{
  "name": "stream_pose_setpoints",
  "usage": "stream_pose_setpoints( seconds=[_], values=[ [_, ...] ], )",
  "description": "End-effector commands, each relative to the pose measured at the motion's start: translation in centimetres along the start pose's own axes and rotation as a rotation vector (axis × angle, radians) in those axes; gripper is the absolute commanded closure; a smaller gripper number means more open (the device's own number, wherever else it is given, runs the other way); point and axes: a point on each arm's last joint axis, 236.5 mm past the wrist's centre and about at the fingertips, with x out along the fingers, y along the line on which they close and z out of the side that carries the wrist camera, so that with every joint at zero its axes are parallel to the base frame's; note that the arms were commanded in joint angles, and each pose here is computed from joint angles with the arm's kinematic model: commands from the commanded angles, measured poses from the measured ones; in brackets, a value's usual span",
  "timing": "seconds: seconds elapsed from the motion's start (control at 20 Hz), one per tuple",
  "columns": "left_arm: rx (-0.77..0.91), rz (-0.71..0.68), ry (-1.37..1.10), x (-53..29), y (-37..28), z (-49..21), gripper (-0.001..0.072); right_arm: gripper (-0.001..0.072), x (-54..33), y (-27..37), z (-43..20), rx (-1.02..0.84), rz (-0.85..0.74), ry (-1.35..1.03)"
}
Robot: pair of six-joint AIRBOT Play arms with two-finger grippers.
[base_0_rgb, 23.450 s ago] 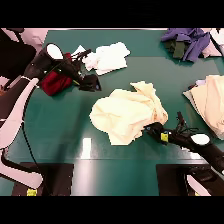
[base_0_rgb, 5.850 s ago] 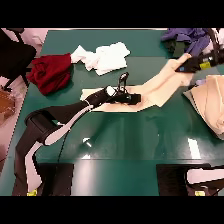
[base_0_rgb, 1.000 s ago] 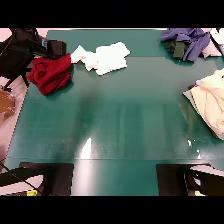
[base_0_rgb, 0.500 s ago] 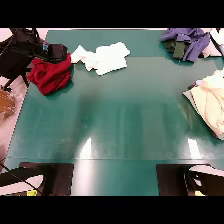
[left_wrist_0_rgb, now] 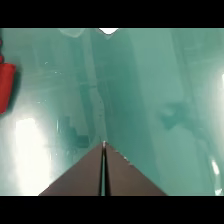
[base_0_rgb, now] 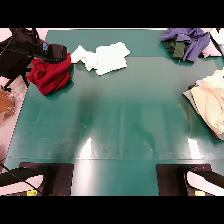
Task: Fold the shirts.
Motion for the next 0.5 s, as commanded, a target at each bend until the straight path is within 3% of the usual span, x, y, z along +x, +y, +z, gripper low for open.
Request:
stream_pose_setpoints(
  seconds=[0.0,0.15,0.45],
  values=[
    [0.0,0.0,-0.002,0.0,0.0,0.1,0.0681,0.0197,6.0,6.5,-8.9,-0.177,0.209,0.184],
    [0.0,0.0,-0.001,0.0,0.0,0.0,0.0681,0.0197,6.9,7.9,-11.2,-0.18,0.252,0.229],
    [0.0,0.0,-0.001,0.0,0.0,0.0,0.0681,0.0197,5.6,7.8,-8.6,-0.216,0.234,0.182]
  ],
)
